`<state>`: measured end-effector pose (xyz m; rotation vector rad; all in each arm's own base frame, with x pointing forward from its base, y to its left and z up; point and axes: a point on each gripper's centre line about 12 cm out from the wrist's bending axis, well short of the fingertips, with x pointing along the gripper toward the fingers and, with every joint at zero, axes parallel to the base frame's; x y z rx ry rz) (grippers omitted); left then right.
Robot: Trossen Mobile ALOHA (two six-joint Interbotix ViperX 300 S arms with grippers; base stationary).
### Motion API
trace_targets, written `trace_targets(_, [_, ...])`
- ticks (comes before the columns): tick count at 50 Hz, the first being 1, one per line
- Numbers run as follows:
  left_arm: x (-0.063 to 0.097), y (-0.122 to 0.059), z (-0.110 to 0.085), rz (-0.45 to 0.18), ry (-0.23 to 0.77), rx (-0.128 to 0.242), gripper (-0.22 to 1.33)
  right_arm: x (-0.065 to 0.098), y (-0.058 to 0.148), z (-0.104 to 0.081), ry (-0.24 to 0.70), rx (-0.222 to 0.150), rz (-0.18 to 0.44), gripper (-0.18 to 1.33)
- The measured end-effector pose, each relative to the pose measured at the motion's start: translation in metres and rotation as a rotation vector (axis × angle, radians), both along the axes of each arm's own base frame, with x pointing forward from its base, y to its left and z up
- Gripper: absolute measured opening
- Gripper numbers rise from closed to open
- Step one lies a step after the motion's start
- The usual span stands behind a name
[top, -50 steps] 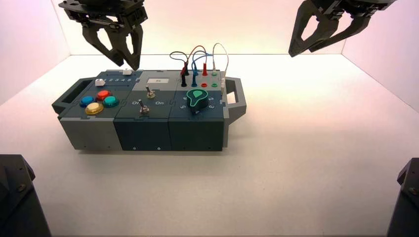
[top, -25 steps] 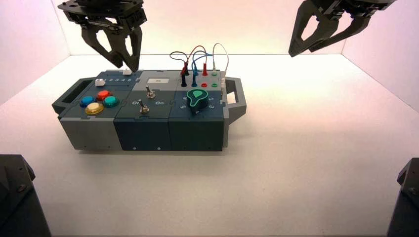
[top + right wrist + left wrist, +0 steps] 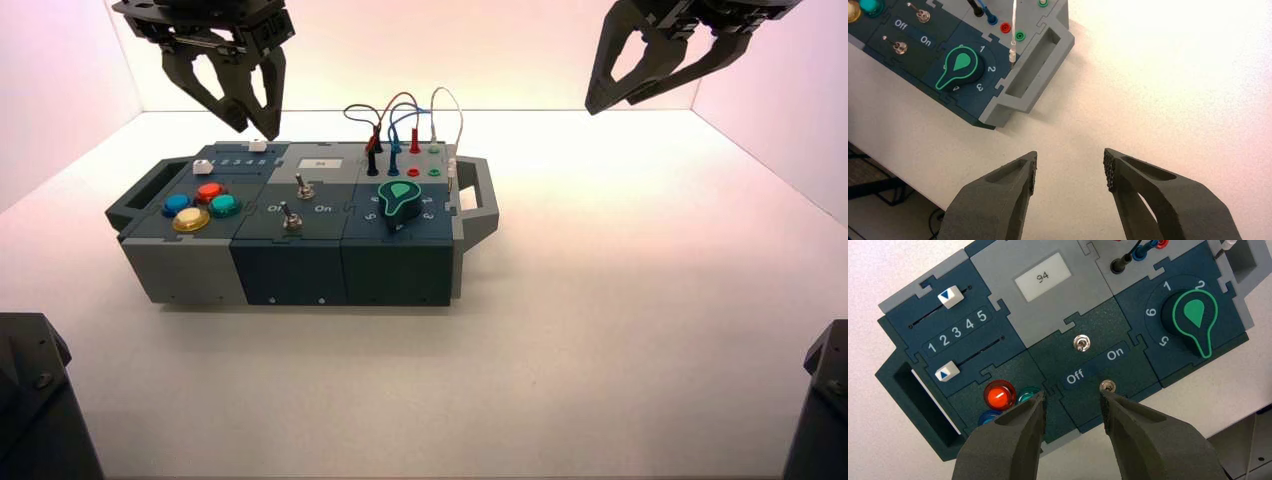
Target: Turn the knob to position 6.
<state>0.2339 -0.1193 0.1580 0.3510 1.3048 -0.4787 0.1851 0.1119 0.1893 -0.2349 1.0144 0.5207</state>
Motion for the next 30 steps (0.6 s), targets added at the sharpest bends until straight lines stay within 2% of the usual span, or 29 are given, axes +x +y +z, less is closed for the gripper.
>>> trace_targets(13, [0.0, 0.0, 0.001, 0.0, -0.006, -0.003, 1.08, 0.0, 0.0, 0.0, 0.0, 0.0, 0.0, 1.22])
trace_targets(20, [0.0, -0.001, 0.005, 0.003, -0.018, -0.016, 1.05, 0.0, 0.0, 0.0, 0.0, 0.0, 0.0, 1.22])
trace_targets(30, [-0.011, -0.016, 0.01, -0.057, -0.038, -0.04, 0.99, 0.0, 0.0, -0.001, 0.003, -0.001, -0.001, 1.22])
